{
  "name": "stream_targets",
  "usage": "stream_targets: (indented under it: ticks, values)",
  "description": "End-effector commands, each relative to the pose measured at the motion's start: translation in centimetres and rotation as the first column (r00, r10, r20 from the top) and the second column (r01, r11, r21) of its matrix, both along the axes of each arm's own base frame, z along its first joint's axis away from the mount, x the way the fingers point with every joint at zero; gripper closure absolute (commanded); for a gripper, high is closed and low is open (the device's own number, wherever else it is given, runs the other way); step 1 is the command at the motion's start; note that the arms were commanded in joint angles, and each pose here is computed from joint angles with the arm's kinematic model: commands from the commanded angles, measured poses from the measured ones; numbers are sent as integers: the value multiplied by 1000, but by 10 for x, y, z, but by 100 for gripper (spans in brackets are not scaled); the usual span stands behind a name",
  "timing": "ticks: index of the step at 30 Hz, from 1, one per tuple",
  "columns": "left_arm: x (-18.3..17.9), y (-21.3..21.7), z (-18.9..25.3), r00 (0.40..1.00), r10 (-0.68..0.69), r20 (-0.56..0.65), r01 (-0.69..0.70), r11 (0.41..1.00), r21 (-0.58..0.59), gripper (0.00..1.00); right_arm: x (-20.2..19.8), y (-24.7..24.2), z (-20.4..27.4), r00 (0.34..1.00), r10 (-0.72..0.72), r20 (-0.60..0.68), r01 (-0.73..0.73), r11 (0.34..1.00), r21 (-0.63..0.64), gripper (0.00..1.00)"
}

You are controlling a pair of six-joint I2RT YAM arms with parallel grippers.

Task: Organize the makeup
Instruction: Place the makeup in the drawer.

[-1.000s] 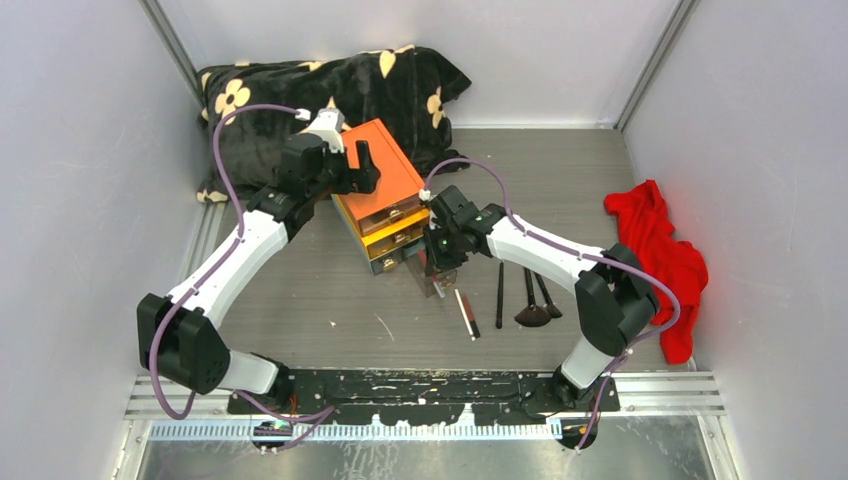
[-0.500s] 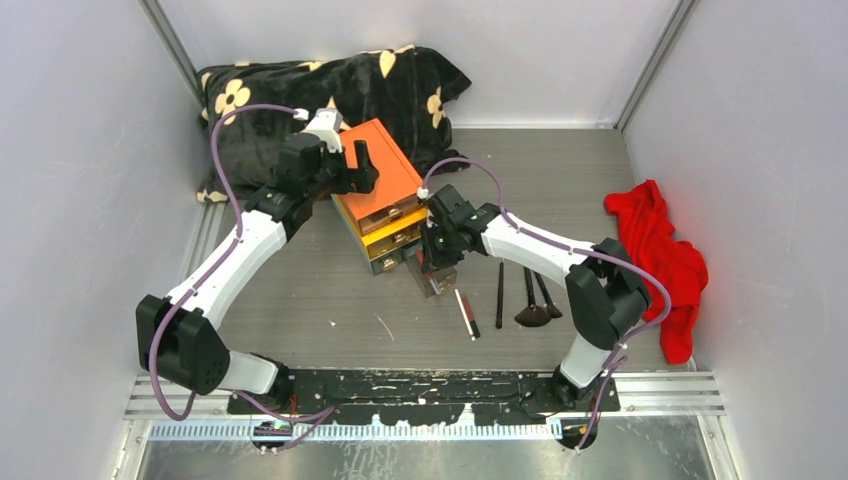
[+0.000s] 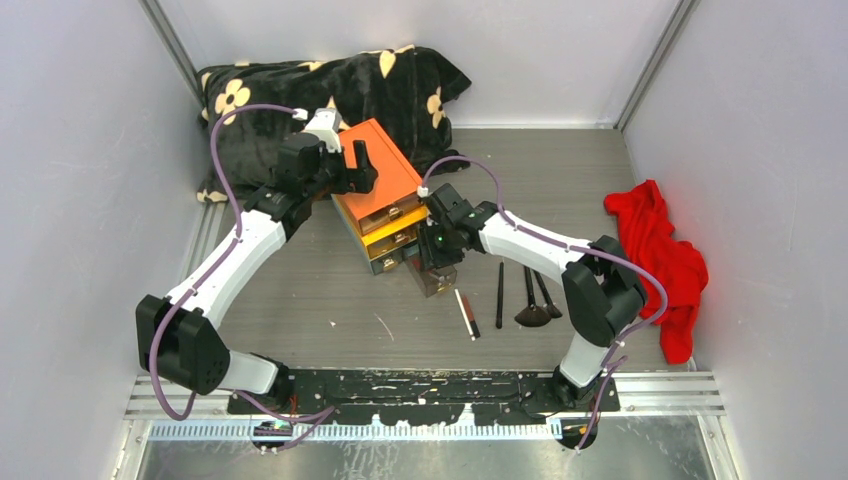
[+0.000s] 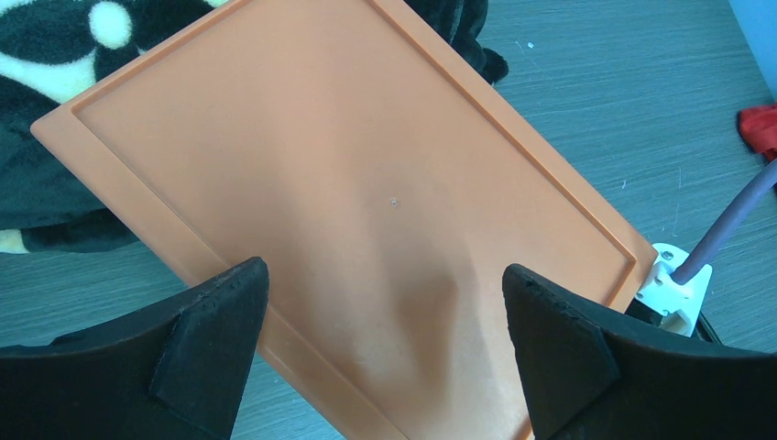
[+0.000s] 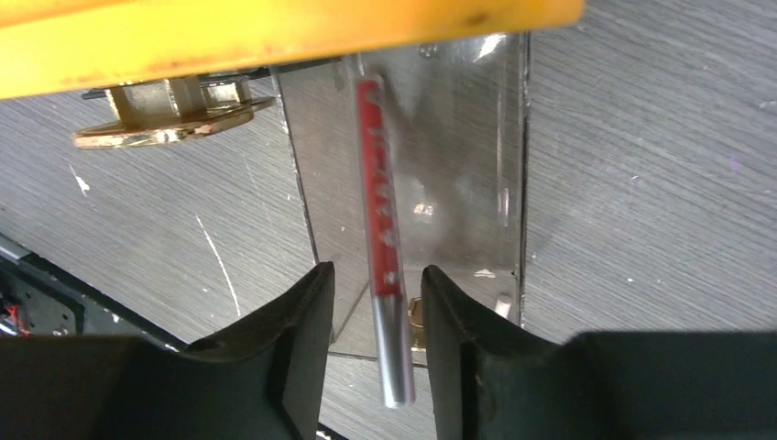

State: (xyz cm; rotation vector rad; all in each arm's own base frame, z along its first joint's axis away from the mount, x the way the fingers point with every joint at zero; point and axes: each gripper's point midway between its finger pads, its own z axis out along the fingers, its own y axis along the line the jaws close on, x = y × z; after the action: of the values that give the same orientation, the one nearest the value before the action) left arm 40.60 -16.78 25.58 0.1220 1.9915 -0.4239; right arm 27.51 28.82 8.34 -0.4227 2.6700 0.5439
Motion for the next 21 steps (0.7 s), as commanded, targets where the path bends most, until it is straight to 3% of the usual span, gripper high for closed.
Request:
stream_targets:
  ticks: [1, 4, 17, 21]
  values:
    - [-18, 20, -43, 986, 42, -161, -30, 997, 77, 0, 30, 4, 27, 992, -54, 114, 51, 998, 32, 46]
    - [-18, 20, -44, 986, 40, -163, -28, 997, 74, 0, 32, 4, 40, 988, -56, 144, 49, 997, 53, 41]
    - [-19, 21, -40, 987, 43, -157, -33, 997, 70, 0, 16, -43, 119, 926, -164, 339, 134, 985, 109, 42]
    - [-20, 21, -40, 987, 47, -157, -36, 997, 69, 0, -2, -66, 94, 935, -158, 317, 155, 987, 33, 43]
